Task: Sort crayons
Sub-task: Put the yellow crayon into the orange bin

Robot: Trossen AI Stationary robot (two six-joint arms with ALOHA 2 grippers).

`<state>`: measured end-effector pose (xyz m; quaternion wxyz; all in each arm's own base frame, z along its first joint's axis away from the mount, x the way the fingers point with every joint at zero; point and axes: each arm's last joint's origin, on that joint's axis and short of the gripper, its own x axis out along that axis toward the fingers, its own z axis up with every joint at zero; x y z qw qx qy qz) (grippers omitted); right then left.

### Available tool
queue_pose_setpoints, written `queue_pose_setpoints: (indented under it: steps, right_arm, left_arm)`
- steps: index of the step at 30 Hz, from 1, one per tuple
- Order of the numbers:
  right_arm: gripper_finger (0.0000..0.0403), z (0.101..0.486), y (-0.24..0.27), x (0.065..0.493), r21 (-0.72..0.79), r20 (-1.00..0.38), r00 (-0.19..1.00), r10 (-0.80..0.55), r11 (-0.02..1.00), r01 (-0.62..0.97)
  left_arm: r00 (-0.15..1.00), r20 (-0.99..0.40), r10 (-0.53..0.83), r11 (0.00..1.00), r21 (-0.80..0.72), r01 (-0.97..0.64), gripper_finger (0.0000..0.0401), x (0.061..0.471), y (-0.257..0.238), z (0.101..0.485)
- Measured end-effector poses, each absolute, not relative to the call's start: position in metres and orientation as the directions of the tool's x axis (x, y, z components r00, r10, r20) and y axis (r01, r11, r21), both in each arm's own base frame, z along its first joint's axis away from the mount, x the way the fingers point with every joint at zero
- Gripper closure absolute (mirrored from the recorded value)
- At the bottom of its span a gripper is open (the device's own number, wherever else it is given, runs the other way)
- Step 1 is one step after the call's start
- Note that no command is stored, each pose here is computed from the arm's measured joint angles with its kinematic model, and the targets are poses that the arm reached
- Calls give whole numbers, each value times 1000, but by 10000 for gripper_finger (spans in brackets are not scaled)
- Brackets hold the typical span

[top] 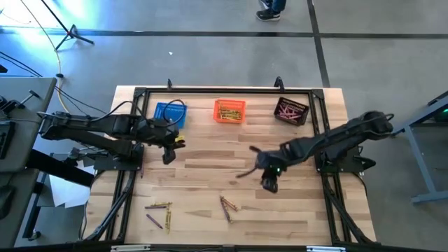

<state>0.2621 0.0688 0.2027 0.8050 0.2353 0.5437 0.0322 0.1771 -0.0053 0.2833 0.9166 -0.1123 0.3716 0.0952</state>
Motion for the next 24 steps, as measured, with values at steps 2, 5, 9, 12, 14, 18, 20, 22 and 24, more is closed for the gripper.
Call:
queue_pose_setpoints:
  steps: [2,5,9,12,14,18,20,22,24]
  right_arm:
    - [285,200,82,264,397,-857,419,299,903,167]
    - [285,198,98,270,351,-841,479,250,927,133]
    - [285,184,112,276,313,-843,513,161,923,225]
    - [285,177,120,286,409,-809,561,177,855,320]
    - [285,172,127,293,446,-803,566,186,817,366]
    - [285,176,148,322,461,-800,562,208,814,354]
    - [285,178,159,339,436,-820,535,201,825,359]
    - [285,179,167,356,401,-854,489,180,827,395]
    - [285,181,172,371,365,-887,437,152,809,460]
  left_arm:
    - [718,-694,49,973,-131,-192,337,179,-9,284]
    - [717,-697,-20,986,-134,-103,337,181,-14,283]
    - [714,-691,-116,988,-154,12,337,182,-21,283]
    - [705,-683,-192,981,-158,115,337,182,-28,284]
    - [695,-681,-229,973,-151,173,337,181,-33,284]
    - [671,-681,-292,954,-154,258,337,178,-43,284]
    - [659,-685,-310,946,-156,283,337,177,-47,283]
    - [648,-688,-326,939,-158,306,337,175,-52,283]
    - [638,-689,-344,931,-161,328,337,174,-56,283]
